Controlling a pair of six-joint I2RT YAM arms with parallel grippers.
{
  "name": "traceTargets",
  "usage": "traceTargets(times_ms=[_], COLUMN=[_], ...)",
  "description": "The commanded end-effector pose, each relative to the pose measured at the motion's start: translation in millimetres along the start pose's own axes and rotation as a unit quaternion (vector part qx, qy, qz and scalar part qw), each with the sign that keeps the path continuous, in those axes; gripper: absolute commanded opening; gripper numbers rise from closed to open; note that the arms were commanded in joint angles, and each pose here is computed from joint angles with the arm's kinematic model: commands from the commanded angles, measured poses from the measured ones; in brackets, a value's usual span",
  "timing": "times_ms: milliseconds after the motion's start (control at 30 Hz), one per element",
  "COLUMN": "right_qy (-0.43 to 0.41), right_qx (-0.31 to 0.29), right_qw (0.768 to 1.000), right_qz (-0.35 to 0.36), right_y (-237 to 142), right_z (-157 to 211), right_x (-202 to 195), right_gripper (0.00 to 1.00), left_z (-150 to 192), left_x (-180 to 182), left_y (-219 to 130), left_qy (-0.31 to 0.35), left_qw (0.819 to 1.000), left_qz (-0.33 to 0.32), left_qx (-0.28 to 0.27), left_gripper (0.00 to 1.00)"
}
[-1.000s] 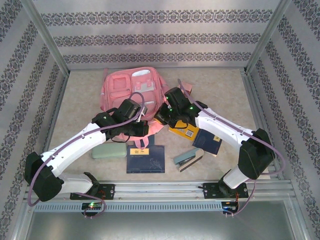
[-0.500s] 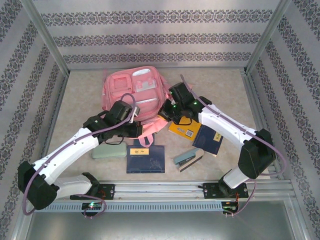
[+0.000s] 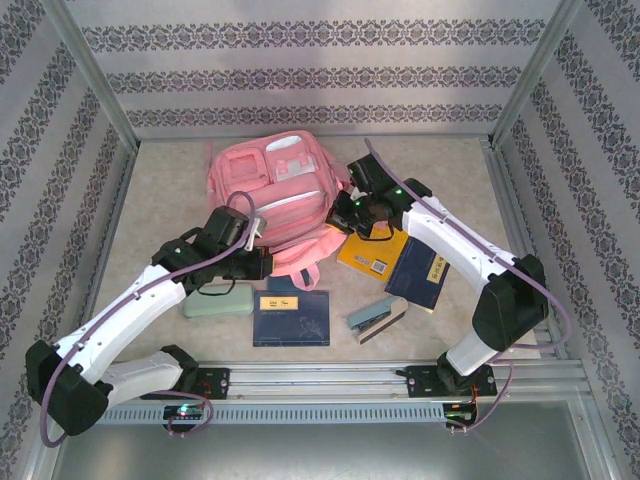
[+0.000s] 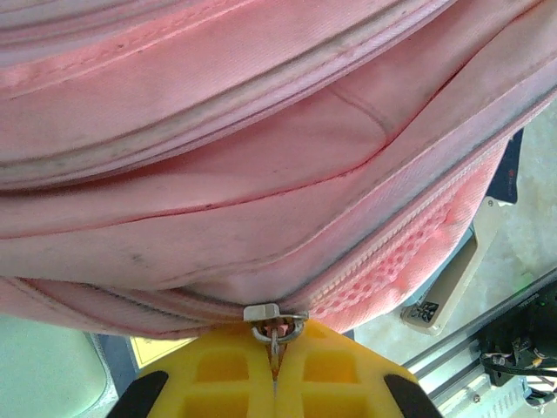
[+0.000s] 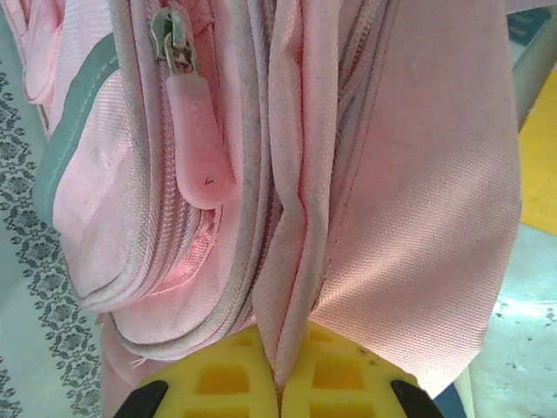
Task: Pack the student bag
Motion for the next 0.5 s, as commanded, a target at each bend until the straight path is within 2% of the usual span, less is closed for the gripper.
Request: traceTargets(times_ms=[0,167,333,467], right_qy=[-0.008,-0.023,-0.050,-0.026], right_qx=[-0.071,-0.066,-0.083,-0.088], right_qw=[0.996,0.996,0.994,0.995], right_qz=[0.055,0.055,0.057,0.049], right_y=[-14,-9,-22,-38], right_z=[-41,-48,-53,-44], right_x=[-25,-22,-8,0], right_gripper=[0.02,0.13,0.45,0.49], left_z=[16,11,-4,-19], left_x=[21,18,0,-18], left_y=[-10,-11,-15,-17], left_qy=[-0.005,0.003,0.008,0.007], left_qw=[0.999,0.999,1.000,1.000], left_qz=[-0.038,-0.039,-0.015,0.009], left_qx=[0.026,0.027,0.020,0.013], left_gripper=[0.00,0.00,0.00,0.00])
Point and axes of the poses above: each hand's point on the last joint's axis, 136 mm out from that joint toward the fingers, its own y axis out along the fingers, its own x axis along the line the jaws close on, z = x × y, the point moved 2 cm from there along -y, back along the fingers, and after that the axes turned 7 degrees about -y, right-handed, at the moved point
